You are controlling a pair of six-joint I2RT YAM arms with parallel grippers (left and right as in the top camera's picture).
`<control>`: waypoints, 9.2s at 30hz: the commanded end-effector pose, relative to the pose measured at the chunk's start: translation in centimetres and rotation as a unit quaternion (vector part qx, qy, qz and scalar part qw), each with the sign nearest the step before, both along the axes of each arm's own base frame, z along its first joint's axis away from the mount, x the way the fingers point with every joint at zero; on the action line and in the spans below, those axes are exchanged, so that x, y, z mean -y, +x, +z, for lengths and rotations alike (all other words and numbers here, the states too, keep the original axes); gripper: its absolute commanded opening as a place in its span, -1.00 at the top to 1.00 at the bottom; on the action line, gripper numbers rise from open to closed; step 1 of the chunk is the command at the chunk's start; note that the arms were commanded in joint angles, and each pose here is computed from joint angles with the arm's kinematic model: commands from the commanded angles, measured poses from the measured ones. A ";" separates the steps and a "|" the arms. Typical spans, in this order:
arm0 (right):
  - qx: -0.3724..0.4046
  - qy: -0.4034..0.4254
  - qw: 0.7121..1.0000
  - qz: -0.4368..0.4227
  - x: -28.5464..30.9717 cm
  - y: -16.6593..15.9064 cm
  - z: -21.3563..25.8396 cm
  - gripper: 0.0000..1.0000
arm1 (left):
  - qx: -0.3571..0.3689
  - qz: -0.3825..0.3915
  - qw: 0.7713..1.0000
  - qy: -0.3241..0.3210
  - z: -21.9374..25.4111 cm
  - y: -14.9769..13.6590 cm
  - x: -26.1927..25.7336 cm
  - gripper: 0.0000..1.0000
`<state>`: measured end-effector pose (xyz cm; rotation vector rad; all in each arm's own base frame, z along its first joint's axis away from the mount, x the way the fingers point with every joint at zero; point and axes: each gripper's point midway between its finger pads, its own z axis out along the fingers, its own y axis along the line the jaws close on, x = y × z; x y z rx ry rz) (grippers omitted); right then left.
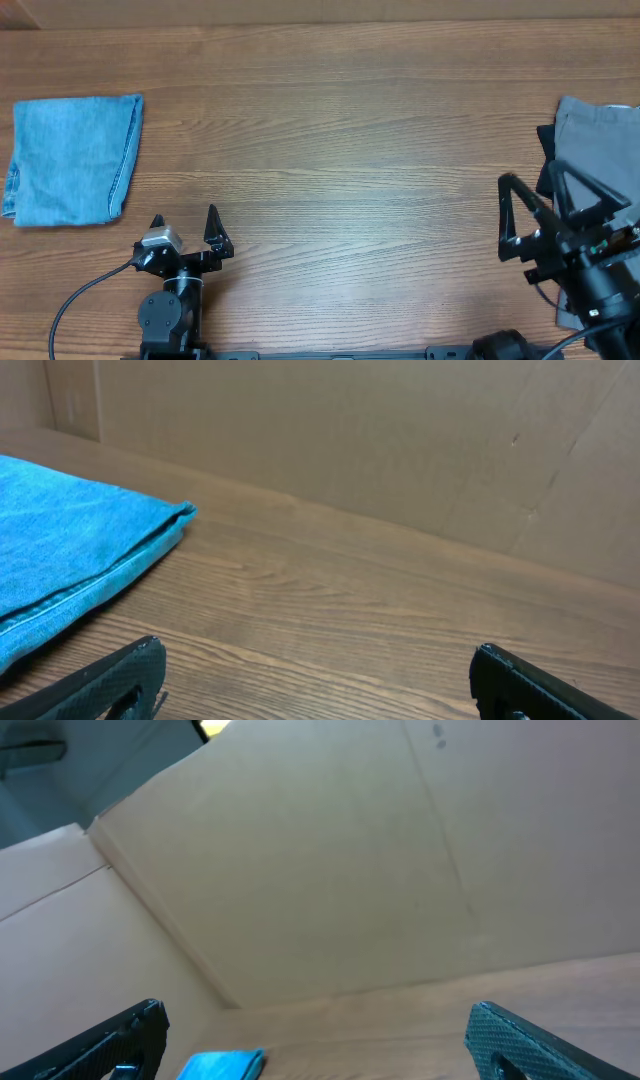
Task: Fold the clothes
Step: 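Reach the right gripper to the grey garment on the right stack and grasp it, then pull the grey shirt off the stack with the right gripper toward table center, then lower the grey shirt onto the table center and hold it with the right gripper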
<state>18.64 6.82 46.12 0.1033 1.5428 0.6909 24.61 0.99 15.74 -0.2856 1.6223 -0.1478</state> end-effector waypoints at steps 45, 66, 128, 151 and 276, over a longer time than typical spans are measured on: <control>-0.508 -0.138 0.731 -0.434 28.4 27.2 -26.8 -0.89 | 0.001 0.010 1.000 0.012 0.0 0.0 -0.4 -1.00; -0.568 -0.150 0.750 -0.305 31.1 31.1 -41.2 -0.92 | 0.001 0.010 1.000 0.012 0.0 0.0 -0.4 -1.00; -0.386 -0.211 0.755 -0.486 33.1 31.7 -24.1 0.93 | 0.001 0.010 1.000 0.012 0.0 0.0 -0.4 -1.00; -0.169 -0.183 0.964 0.092 -7.4 20.1 -3.2 0.93 | 0.001 0.010 1.000 0.012 0.0 0.0 -0.4 -1.00; -0.430 -0.300 0.821 0.226 -18.7 8.3 -22.9 -1.00 | 0.001 0.010 1.000 0.011 0.0 0.0 -0.4 -1.00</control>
